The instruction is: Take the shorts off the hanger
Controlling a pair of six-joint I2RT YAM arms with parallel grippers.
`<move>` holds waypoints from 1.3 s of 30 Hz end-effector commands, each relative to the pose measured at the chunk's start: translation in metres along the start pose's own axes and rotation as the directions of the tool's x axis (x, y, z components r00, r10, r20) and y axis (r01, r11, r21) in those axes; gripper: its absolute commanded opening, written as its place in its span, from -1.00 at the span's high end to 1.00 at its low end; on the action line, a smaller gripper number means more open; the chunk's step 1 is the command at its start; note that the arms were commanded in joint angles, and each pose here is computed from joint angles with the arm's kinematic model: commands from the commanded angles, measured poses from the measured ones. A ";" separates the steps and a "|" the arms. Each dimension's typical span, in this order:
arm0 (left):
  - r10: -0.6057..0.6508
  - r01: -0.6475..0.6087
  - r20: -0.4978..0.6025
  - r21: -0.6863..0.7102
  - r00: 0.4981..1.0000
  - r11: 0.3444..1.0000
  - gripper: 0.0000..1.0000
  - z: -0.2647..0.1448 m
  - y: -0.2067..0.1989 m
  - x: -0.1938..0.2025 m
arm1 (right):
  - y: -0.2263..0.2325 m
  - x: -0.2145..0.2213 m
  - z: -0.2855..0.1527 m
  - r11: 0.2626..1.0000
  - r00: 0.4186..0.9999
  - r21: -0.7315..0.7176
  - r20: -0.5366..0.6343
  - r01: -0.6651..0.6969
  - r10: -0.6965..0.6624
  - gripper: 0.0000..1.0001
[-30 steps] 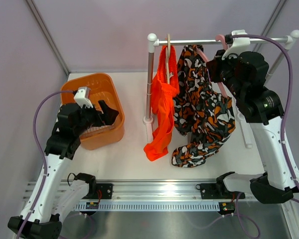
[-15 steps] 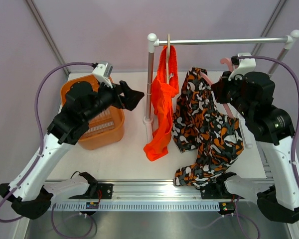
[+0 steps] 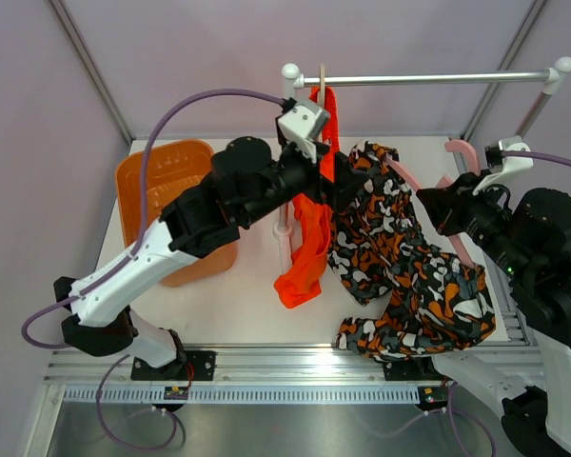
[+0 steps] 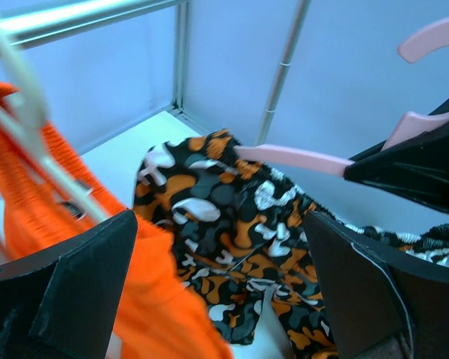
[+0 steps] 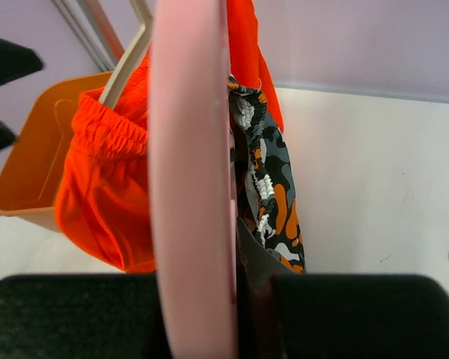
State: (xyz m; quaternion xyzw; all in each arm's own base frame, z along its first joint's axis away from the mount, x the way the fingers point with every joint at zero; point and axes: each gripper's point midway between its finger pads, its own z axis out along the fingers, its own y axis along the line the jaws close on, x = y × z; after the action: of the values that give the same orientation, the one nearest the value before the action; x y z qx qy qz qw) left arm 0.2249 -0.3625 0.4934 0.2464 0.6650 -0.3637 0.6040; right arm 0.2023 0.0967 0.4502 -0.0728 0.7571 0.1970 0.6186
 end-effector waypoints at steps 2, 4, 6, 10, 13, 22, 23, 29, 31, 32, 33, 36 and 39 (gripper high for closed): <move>0.069 -0.068 0.019 -0.063 0.997 0.996 -0.98 0.018 -0.017 -0.002 | 0.011 -0.009 -0.003 0.998 1.000 -0.057 0.028 0.002 0.000 1.00; 0.074 -0.074 -0.005 -0.085 0.997 0.994 -0.98 0.030 -0.023 0.011 | 0.011 -0.010 -0.002 0.999 0.999 -0.054 0.032 0.002 0.000 1.00; 0.061 -0.063 -0.015 -0.102 0.998 0.993 -0.98 0.036 -0.027 0.020 | 0.011 -0.013 -0.002 0.999 0.999 -0.055 0.040 0.002 0.000 1.00; 0.028 -0.030 -0.024 -0.105 0.999 0.994 -0.98 0.051 -0.036 0.033 | 0.012 -0.017 -0.003 0.999 0.999 -0.054 0.046 0.000 0.002 1.00; 0.013 -0.015 -0.024 -0.111 1.000 0.994 -0.98 0.062 -0.040 0.041 | 0.011 -0.015 -0.002 0.999 0.999 -0.051 0.039 -0.003 0.005 1.00; -0.041 0.040 -0.001 -0.144 0.999 0.989 -0.98 0.077 -0.040 0.050 | 0.013 -0.011 -0.001 0.998 1.000 -0.060 0.026 -0.005 0.006 1.00; -0.046 0.046 0.005 -0.145 0.999 0.988 -0.98 0.077 -0.040 0.049 | 0.013 -0.010 0.000 0.998 1.000 -0.061 0.024 -0.002 0.003 1.00; -0.056 0.060 0.027 -0.175 0.998 0.983 -0.98 0.082 -0.036 0.050 | 0.013 -0.010 -0.001 0.998 1.000 -0.065 0.023 -0.001 0.003 1.00; -0.050 0.053 0.020 -0.206 0.999 0.977 -0.98 0.084 -0.031 0.054 | 0.014 -0.011 -0.003 0.998 1.000 -0.066 0.026 -0.003 0.005 1.00; -0.046 0.048 0.014 -0.219 0.999 0.975 -0.98 0.086 -0.029 0.057 | 0.014 -0.010 -0.003 0.998 1.000 -0.067 0.024 -0.004 0.006 1.00; -0.041 0.041 0.004 -0.230 0.999 0.972 -0.98 0.086 -0.027 0.059 | 0.014 -0.011 -0.004 0.998 1.000 -0.068 0.027 -0.003 0.005 1.00; -0.037 0.031 -0.015 -0.264 0.999 0.964 -0.96 0.090 -0.022 0.068 | 0.014 -0.012 -0.006 0.998 1.000 -0.069 0.030 -0.006 0.008 1.00; -0.038 0.029 -0.024 -0.297 0.999 0.955 -0.90 0.092 -0.017 0.075 | 0.014 -0.012 -0.007 0.998 0.999 -0.070 0.031 -0.004 0.006 1.00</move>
State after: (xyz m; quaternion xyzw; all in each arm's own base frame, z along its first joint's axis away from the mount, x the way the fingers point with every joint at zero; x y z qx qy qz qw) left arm 0.2517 -0.4591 0.4029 0.1919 0.7310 -0.2662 0.5983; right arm 0.2026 0.1027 0.4464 -0.0830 0.7619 0.2059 0.6085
